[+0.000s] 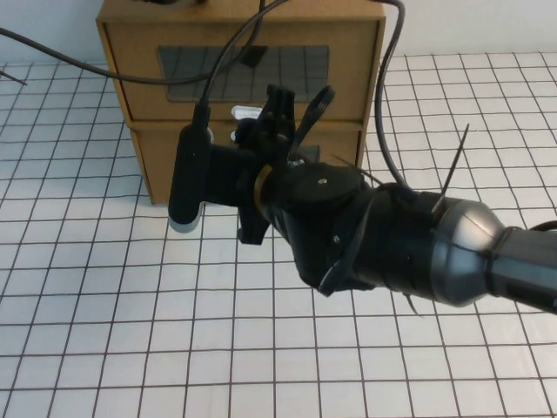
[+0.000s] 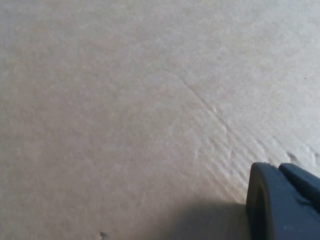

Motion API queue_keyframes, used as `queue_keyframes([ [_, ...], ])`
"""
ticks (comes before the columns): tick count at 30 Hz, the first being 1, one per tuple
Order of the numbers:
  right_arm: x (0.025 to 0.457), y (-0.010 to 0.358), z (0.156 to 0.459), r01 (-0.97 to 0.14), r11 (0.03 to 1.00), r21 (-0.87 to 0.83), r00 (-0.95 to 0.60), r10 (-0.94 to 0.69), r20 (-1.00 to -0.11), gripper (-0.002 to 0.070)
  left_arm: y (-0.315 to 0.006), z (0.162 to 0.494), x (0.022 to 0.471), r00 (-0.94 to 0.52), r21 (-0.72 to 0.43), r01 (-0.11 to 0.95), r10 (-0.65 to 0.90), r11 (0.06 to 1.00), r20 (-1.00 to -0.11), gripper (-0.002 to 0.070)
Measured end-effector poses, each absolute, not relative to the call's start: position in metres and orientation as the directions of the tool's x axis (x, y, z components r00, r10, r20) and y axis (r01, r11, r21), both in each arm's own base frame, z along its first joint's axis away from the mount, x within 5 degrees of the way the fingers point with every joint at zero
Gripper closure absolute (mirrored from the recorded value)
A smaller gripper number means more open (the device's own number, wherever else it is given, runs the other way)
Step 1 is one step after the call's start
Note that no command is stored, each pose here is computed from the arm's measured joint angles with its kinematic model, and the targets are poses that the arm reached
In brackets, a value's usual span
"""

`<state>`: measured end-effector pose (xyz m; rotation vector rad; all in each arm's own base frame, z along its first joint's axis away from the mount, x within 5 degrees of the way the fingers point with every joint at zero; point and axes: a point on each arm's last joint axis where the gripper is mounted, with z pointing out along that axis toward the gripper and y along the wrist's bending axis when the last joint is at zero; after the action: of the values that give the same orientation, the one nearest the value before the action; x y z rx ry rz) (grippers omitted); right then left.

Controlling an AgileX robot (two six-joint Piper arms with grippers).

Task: Open the shoe box
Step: 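Pull the top drawer of the cardboard box fully open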

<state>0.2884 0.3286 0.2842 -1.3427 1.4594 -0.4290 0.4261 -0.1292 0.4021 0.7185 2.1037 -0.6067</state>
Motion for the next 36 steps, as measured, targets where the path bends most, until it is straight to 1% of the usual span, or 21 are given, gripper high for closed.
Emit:
queue_keyframes([
  [3, 0.294, 0.333, 0.279, -0.482, 0.28, -0.83, 0.197, -0.889, -0.414, 0.0409, -0.128, 0.403, 0.426, -0.506, -0.169, 0.67, 0.278, 0.723, -0.816, 0.0677],
  [9, 0.304, 0.34, 0.283, -0.461, 0.302, -0.834, 0.197, -0.882, -0.429, 0.0409, -0.129, 0.403, 0.426, -0.509, -0.171, 0.671, 0.28, 0.722, -0.814, 0.0677],
  [17, 0.322, 0.33, 0.288, -0.446, 0.333, -0.831, 0.177, -0.877, -0.446, 0.0409, -0.129, 0.402, 0.425, -0.514, -0.175, 0.674, 0.285, 0.718, -0.809, 0.0677],
  [25, 0.323, 0.334, 0.281, -0.467, 0.318, -0.825, 0.197, -0.872, -0.448, 0.0409, -0.129, 0.402, 0.425, -0.517, -0.181, 0.676, 0.284, 0.715, -0.807, 0.0677],
  [30, 0.331, 0.335, 0.262, -0.484, 0.294, -0.824, 0.181, -0.888, -0.423, 0.0409, -0.129, 0.402, 0.424, -0.519, -0.184, 0.676, 0.284, 0.714, -0.806, 0.0677],
  [36, 0.34, 0.328, 0.259, -0.481, 0.296, -0.825, 0.167, -0.893, -0.418, 0.0409, -0.129, 0.402, 0.423, -0.522, -0.186, 0.68, 0.29, 0.709, -0.802, 0.0677],
])
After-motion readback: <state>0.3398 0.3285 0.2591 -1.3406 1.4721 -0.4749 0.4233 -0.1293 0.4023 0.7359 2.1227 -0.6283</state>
